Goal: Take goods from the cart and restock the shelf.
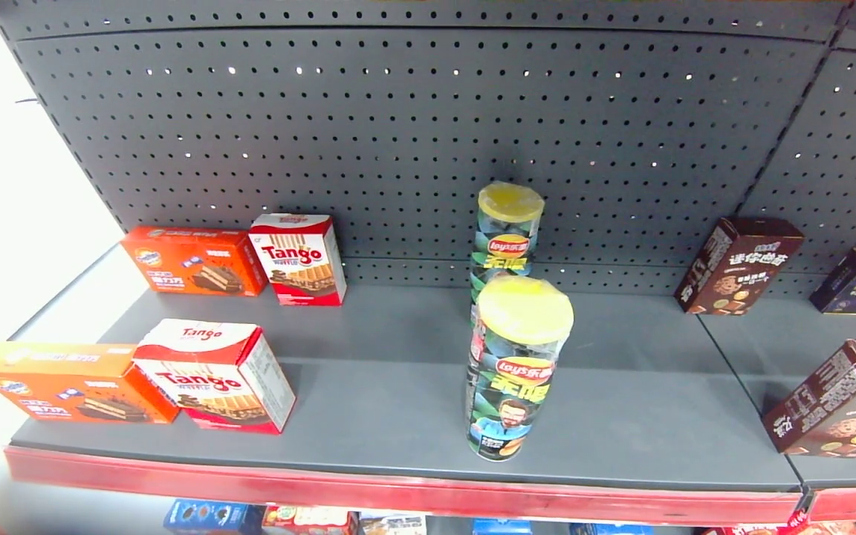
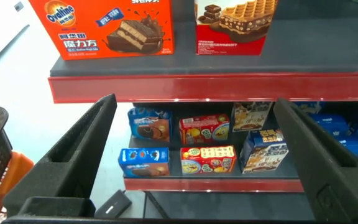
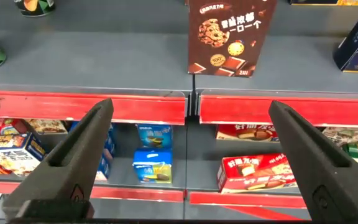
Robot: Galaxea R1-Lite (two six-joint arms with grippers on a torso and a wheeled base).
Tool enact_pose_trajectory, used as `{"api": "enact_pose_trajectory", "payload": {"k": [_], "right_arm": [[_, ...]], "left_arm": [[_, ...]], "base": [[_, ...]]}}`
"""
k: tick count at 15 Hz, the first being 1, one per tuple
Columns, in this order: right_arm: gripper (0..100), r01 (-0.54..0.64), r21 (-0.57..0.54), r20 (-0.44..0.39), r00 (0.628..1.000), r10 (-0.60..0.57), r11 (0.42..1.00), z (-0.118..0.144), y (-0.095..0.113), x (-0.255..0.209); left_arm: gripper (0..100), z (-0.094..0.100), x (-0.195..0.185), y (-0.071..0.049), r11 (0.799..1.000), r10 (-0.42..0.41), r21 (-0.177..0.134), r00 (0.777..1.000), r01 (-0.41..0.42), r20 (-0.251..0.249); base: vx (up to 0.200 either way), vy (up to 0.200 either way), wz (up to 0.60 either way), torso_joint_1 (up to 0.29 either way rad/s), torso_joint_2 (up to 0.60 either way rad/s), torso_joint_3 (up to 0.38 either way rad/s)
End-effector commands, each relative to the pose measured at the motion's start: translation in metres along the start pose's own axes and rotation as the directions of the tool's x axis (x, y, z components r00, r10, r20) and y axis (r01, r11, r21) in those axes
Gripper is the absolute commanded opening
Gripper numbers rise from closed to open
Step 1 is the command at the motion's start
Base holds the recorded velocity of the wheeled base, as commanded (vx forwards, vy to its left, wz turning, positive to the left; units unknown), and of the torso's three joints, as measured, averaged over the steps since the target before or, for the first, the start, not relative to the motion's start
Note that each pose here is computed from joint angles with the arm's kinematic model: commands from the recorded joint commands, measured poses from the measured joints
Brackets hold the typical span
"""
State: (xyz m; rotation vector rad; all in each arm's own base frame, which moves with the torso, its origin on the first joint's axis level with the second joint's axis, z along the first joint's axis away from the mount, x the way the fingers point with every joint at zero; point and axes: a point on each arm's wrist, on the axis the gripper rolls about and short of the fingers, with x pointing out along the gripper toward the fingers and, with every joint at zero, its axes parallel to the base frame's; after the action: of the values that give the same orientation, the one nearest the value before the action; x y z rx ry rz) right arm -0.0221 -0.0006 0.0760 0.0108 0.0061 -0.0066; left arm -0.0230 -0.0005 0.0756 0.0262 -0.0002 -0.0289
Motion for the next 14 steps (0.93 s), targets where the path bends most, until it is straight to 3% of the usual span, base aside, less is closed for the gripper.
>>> {"api": "enact_pose_trajectory", "payload": {"k": [1,3,14], "right_arm": [[100,0.0,0.0,0.002,1.0,0.0,1.0,0.0,0.0,-0.0001],[100,0.0,0.0,0.002,1.0,0.0,1.0,0.0,0.0,-0.0001],[100,-0.002,0.0,0.002,1.0,0.002,1.0,0.0,0.0,-0.0001]], "left_arm": [[100,0.0,0.0001,0.0,1.0,0.0,0.001,1.0,0.0,-0.001],[100,0.0,0.0001,0.0,1.0,0.0,0.0,1.0,0.0,-0.001],[100,0.0002,0.0001,0.0001,1.0,0.004,-0.002,1.0,-0.004,0.0]], "base": [[0.0,0.0,0.0,0.0,0.0,0.0],[0.0,0.0,-0.6,0.0,0.0,0.005],[0.0,0.0,0.0,0.0,0.0,0.0]]}}
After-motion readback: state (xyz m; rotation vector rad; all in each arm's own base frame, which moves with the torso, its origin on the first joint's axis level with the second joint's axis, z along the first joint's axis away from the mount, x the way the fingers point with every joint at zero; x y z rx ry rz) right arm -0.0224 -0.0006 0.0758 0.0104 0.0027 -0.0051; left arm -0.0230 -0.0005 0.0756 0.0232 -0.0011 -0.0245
